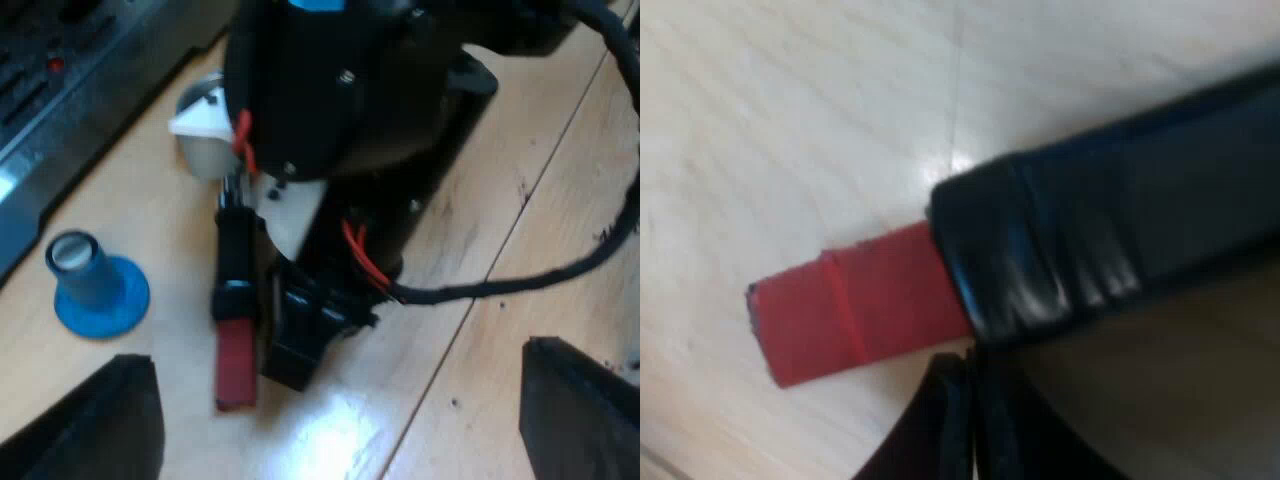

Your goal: Put the handle in the coffee machine

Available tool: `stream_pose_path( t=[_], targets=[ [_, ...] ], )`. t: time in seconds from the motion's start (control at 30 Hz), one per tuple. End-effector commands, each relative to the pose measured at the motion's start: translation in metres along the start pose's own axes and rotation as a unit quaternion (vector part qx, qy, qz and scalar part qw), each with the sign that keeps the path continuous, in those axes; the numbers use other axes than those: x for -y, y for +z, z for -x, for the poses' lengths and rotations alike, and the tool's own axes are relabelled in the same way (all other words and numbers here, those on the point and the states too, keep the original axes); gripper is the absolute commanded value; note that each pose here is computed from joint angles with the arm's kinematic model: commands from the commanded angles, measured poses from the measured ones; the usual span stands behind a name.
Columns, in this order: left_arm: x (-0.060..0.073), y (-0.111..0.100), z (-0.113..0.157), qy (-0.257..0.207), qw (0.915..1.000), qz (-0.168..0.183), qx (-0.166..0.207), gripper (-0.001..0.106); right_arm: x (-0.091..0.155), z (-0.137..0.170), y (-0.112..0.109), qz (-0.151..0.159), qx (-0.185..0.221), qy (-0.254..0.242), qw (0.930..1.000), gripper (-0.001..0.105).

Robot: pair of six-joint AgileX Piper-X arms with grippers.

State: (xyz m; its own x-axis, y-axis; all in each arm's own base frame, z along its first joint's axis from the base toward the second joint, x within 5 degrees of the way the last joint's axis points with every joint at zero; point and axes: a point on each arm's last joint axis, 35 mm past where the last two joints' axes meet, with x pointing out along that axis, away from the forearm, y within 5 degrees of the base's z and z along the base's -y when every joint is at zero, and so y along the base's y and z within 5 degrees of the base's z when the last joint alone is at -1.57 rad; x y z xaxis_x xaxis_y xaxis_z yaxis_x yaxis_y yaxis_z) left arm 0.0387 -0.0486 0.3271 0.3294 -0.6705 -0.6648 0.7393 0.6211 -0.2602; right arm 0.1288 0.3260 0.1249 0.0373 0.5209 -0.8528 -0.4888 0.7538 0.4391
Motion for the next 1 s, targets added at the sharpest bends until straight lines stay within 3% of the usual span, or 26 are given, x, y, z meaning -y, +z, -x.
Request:
stream_pose_path(
  t=[0.03, 0.27, 0.47, 0.53, 0.7, 0.77, 0.87, 0.93, 1.0],
  targets=[
    [-0.001, -0.003, 0.002, 0.024, 0.9996, 0.006, -0.010, 0.074, -0.013, -0.012, 0.019, 0.007, 0.025, 0.000, 0.9997, 0.000],
    [-0.003, -0.004, 0.002, 0.044, 0.9989, 0.003, -0.015, 0.074, -0.015, -0.007, 0.019, 0.005, 0.018, -0.006, 0.9998, 0.000],
    [-0.003, -0.004, 0.002, 0.043, 0.9989, 0.003, -0.014, 0.074, -0.010, 0.008, 0.008, 0.004, -0.023, -0.058, 0.9980, 0.000],
    [-0.003, -0.004, 0.002, 0.043, 0.9990, 0.002, -0.012, 0.074, -0.012, 0.023, 0.001, 0.029, -0.034, -0.088, 0.9951, 0.000],
    [-0.003, -0.003, 0.002, 0.045, 0.9989, 0.003, -0.011, 0.074, -0.018, 0.050, -0.005, 0.064, -0.044, -0.105, 0.9914, 0.001],
    [-0.003, -0.003, 0.002, 0.045, 0.9989, 0.003, -0.011, 0.074, -0.018, 0.062, -0.006, 0.071, -0.037, -0.117, 0.9899, 0.010],
    [-0.003, -0.003, 0.002, 0.045, 0.9989, 0.003, -0.011, 0.074, -0.018, 0.081, -0.007, 0.101, -0.027, -0.140, 0.9846, 0.040],
    [-0.003, -0.003, 0.002, 0.045, 0.9989, 0.003, -0.011, 0.074, -0.021, 0.100, -0.008, 0.106, -0.014, -0.137, 0.9848, 0.069],
    [-0.003, -0.003, 0.002, 0.045, 0.9989, 0.003, -0.011, 0.074, -0.022, 0.112, -0.009, 0.127, -0.014, -0.134, 0.9828, 0.087]
  ],
)
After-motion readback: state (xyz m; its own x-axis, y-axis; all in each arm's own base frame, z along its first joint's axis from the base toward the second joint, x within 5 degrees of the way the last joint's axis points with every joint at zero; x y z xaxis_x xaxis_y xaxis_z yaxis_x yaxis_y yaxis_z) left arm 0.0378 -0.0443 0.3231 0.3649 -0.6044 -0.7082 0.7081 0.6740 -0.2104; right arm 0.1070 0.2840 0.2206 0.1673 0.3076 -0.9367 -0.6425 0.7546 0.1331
